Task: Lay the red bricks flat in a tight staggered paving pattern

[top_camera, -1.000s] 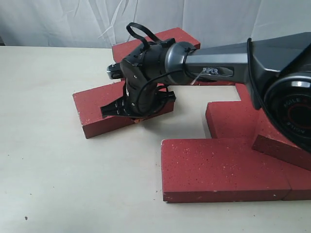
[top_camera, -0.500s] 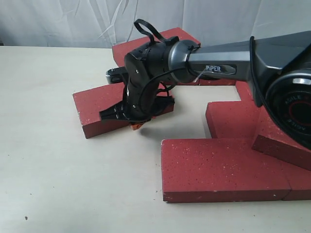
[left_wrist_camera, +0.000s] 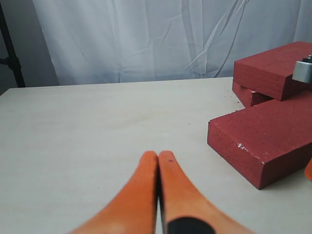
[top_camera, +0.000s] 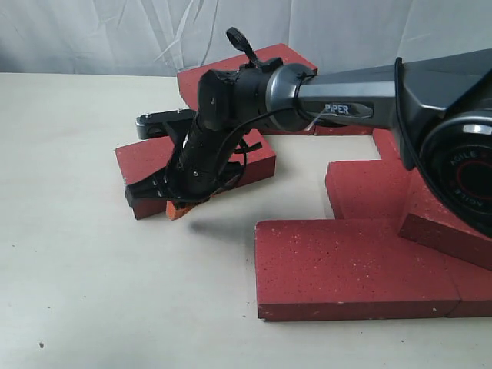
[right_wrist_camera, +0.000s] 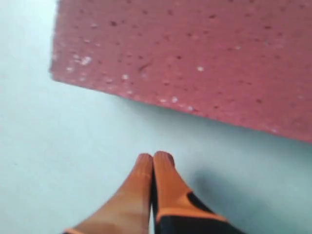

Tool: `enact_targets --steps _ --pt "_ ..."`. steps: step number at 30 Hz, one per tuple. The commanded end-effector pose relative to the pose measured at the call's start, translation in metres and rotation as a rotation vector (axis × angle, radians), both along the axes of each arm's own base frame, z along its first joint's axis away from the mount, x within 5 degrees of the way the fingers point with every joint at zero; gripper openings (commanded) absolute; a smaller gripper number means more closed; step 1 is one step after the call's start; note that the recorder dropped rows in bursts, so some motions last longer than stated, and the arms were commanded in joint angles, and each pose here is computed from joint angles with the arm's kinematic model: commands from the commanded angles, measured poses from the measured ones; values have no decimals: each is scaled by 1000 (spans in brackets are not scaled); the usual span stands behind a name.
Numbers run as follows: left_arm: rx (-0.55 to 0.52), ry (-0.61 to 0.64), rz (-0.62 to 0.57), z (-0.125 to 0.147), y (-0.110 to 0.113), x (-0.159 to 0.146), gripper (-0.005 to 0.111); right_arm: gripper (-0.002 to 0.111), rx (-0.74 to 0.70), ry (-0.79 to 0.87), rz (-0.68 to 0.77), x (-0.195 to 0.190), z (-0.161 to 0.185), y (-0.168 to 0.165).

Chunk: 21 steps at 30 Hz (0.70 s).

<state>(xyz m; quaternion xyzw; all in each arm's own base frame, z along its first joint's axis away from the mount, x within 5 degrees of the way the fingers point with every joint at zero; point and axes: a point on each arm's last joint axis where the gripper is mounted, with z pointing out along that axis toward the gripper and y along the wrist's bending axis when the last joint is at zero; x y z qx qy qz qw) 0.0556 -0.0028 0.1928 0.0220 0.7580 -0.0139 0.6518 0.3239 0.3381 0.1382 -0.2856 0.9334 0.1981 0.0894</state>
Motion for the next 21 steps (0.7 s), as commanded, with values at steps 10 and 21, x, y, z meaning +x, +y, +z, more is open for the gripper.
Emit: enact_targets --steps 10,21 --pt "0 -6 -3 -1 0 0 0 -1 132 22 -94 6 -9 11" --pt "0 -6 -3 -1 0 0 0 -1 154 28 -66 1 14 11"
